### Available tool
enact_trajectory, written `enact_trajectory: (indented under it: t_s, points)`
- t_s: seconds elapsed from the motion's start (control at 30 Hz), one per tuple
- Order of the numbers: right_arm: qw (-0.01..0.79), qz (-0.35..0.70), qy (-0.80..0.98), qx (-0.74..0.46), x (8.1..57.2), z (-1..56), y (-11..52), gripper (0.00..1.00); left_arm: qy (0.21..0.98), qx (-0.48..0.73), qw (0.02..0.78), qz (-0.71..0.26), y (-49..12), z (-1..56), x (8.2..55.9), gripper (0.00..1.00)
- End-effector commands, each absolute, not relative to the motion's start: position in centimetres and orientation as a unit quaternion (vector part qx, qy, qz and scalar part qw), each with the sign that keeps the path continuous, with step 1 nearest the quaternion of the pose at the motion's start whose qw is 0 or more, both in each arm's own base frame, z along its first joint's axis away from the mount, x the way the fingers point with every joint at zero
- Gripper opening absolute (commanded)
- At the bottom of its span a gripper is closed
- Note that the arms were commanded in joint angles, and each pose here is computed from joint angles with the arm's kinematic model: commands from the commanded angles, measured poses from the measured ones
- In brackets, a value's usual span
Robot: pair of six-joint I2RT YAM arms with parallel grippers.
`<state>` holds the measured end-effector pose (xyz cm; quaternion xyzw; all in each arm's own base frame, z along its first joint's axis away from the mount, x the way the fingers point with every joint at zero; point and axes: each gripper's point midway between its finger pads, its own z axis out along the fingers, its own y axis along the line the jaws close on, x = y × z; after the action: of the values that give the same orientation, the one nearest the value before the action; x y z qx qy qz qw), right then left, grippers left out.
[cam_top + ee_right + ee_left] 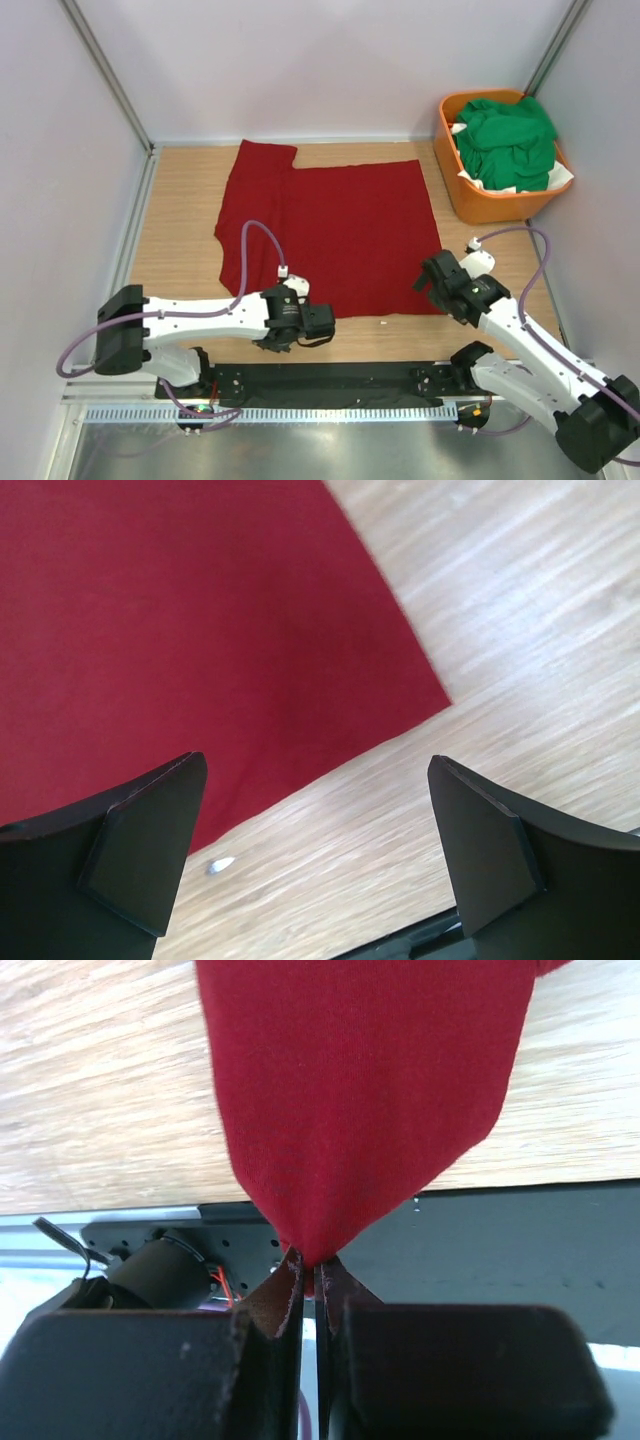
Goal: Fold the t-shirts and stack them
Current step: Flatten the tshirt out, then fold the tshirt
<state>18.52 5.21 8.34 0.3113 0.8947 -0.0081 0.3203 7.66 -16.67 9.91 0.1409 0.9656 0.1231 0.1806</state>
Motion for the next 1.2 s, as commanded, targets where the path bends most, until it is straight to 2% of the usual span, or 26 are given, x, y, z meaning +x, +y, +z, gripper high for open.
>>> enact_trajectory:
  t_s: [0.0,0.2,0.3,0.43,0.53,0.57,0.6,0.8,0.87,0.9,0.97,1.0,1.17]
  points:
    - [0.316,0.011,0.876,0.364,19.2,7.4,4.3,0.99,0.963,0.161,0.167,0.137,-16.9,8.9,7.4,0.03]
    - [0.283,0.014,0.87,0.404,18.0,4.3,3.2,0.83,0.964,0.173,0.168,0.113,-18.9,7.4,7.7,0.04]
    - [0.266,0.02,0.875,0.404,17.7,3.1,3.6,0.79,0.962,0.182,0.168,0.117,-19.1,6.9,7.8,0.04]
    - [0.254,0.018,0.878,0.405,17.4,2.0,3.7,0.62,0.959,0.191,0.167,0.128,-19.1,6.4,8.0,0.04]
    - [0.255,0.013,0.878,0.405,17.3,1.5,3.5,0.55,0.959,0.19,0.169,0.126,-19.0,6.4,8.1,0.05]
    - [0.257,0.022,0.877,0.404,17.6,1.4,3.8,0.47,0.959,0.189,0.17,0.124,-19.0,6.4,8.1,0.05]
    - [0.259,0.025,0.877,0.404,17.7,1.4,3.9,0.45,0.96,0.187,0.169,0.123,-19.0,6.4,8.2,0.05]
    - [0.267,0.018,0.875,0.404,18.3,1.6,3.6,0.45,0.959,0.184,0.175,0.129,-18.4,7.1,8.5,0.05]
    - [0.267,0.017,0.875,0.403,18.3,1.6,3.6,0.42,0.958,0.183,0.175,0.133,-18.0,7.4,8.5,0.05]
    - [0.269,0.019,0.874,0.403,18.4,1.6,3.6,0.3,0.958,0.181,0.177,0.131,-18.0,7.6,8.6,0.05]
    - [0.272,0.028,0.874,0.401,18.5,1.6,3.8,0.16,0.958,0.178,0.179,0.139,-17.4,8.0,8.7,0.05]
    - [0.277,0.036,0.873,0.4,18.6,1.9,3.9,0.02,0.957,0.177,0.181,0.139,-17.1,8.4,8.7,0.05]
    - [0.292,0.038,0.868,0.4,18.1,4.7,3.5,0.01,0.958,0.167,0.183,0.142,-15.5,10.2,8.3,0.03]
